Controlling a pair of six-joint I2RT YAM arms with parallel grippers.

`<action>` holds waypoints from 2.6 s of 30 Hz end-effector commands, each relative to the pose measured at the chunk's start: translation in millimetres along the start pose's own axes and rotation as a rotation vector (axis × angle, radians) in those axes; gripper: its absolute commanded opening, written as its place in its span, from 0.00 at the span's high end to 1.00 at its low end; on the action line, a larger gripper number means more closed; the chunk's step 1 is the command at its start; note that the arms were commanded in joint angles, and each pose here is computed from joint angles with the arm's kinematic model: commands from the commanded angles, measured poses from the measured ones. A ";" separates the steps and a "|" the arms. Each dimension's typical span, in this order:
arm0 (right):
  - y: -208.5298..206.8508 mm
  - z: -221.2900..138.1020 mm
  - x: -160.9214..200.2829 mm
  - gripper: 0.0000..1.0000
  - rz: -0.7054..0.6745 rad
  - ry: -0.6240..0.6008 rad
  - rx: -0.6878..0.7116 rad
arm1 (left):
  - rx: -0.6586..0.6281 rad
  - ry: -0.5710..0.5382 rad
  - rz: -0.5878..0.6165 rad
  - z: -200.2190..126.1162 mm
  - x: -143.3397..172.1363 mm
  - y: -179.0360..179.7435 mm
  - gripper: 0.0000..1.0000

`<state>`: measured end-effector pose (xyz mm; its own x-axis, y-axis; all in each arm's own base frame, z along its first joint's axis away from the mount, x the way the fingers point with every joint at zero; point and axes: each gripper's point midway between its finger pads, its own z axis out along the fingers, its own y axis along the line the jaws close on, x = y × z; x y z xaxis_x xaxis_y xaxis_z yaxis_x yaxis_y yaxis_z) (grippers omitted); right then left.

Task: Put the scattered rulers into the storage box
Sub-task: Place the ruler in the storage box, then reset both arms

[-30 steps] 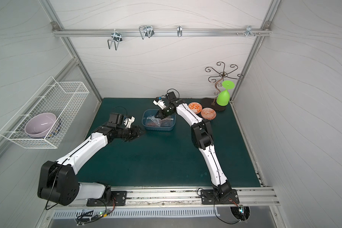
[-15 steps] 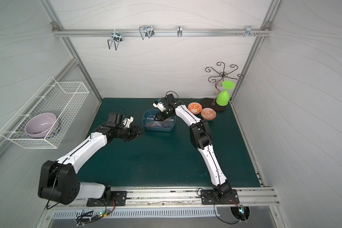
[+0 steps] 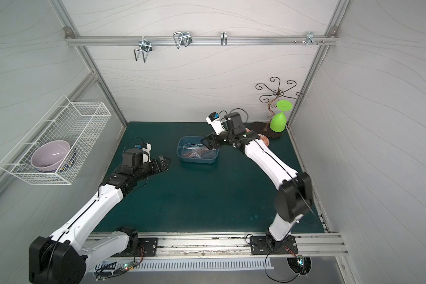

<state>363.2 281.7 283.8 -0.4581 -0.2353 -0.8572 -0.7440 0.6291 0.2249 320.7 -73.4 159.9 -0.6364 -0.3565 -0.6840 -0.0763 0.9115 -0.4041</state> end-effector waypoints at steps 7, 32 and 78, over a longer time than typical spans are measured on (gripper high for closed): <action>-150.3 -117.3 118.0 0.01 0.044 -0.067 0.857 | -0.211 -0.174 0.363 4.4 -9.0 59.0 0.01; -239.0 -76.3 218.9 0.01 0.205 -0.153 0.881 | -0.193 -0.307 0.280 91.8 -37.6 111.4 0.00; -215.2 -50.4 209.9 0.01 0.120 -0.132 0.647 | -0.239 -0.348 0.302 84.5 -37.9 109.5 0.00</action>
<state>409.1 49.6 78.7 -0.4277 -0.0557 -0.9022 -0.1510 0.9885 0.0106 395.7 20.7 73.0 -0.4289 -0.0889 -0.8989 -0.1234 0.9916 -0.0392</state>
